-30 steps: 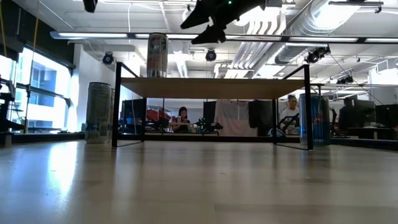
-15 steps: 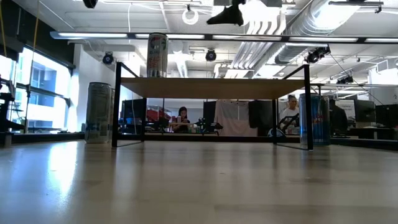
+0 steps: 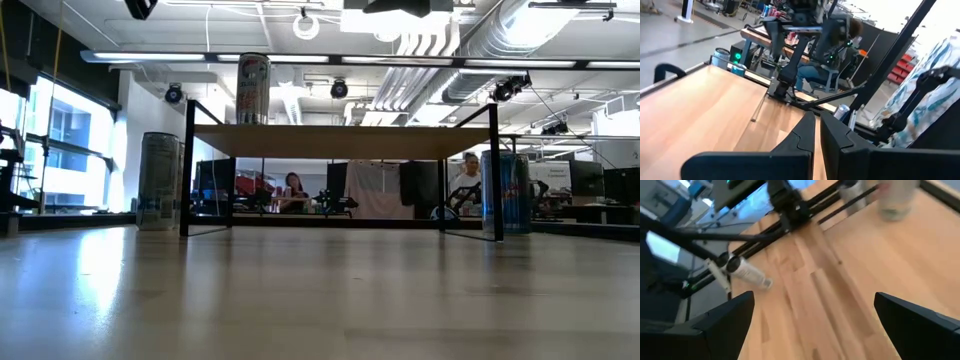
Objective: Place canned beverage on shelf
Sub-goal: Put the white pink soda can on the shelf aligned with the other white pink soda can
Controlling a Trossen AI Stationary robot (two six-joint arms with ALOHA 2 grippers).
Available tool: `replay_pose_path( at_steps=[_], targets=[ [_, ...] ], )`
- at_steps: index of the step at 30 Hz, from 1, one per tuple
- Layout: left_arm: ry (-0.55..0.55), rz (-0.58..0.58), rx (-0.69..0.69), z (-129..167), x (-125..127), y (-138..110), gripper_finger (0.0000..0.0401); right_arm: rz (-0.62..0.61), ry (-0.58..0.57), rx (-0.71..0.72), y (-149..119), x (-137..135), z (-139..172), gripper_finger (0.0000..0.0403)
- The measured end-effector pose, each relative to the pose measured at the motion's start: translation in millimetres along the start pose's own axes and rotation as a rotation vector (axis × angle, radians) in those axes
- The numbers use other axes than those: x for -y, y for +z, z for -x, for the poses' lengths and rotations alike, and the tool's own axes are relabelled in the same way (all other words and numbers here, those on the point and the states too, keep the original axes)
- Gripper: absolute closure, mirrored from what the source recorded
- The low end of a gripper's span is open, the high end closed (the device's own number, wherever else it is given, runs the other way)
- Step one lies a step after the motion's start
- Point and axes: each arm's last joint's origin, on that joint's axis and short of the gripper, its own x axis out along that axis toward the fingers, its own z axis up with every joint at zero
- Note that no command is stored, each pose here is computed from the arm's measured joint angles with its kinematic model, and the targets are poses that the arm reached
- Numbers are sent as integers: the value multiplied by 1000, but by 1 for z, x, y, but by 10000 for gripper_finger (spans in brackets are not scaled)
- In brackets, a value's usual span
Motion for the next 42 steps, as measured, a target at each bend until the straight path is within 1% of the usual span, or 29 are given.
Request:
replay_pose_path(
  at_steps=[3,6,11,14,17,20,23,28,34,38,42],
  targets=[
    [-6,62,10,0,0,1,398,18,18,-26,-6,-8,-7,5],
    [-31,119,54,0,3,5,398,31,36,-31,-8,-14,-10,5],
    [-162,163,161,-4,15,17,400,48,50,-31,-10,-18,-12,5],
    [-224,178,206,-15,25,19,400,98,53,-58,-12,-18,-12,5],
    [-258,200,238,-31,37,17,400,154,68,-113,-17,-17,-12,5],
    [-231,226,216,-50,52,11,401,198,44,-176,-22,-13,-11,5],
    [-208,240,187,-66,71,10,401,236,12,-230,-28,-10,-10,5],
    [-208,195,154,-88,99,14,401,314,-18,-292,-33,-6,-8,5],
    [-173,181,108,-93,117,28,401,392,-75,-337,-38,-3,-7,5],
    [-140,167,79,-86,126,38,401,430,-90,-347,-40,-4,-5,5],
    [-79,141,43,-76,131,43,401,454,-86,-343,-40,-4,-2,5]
  ],
)
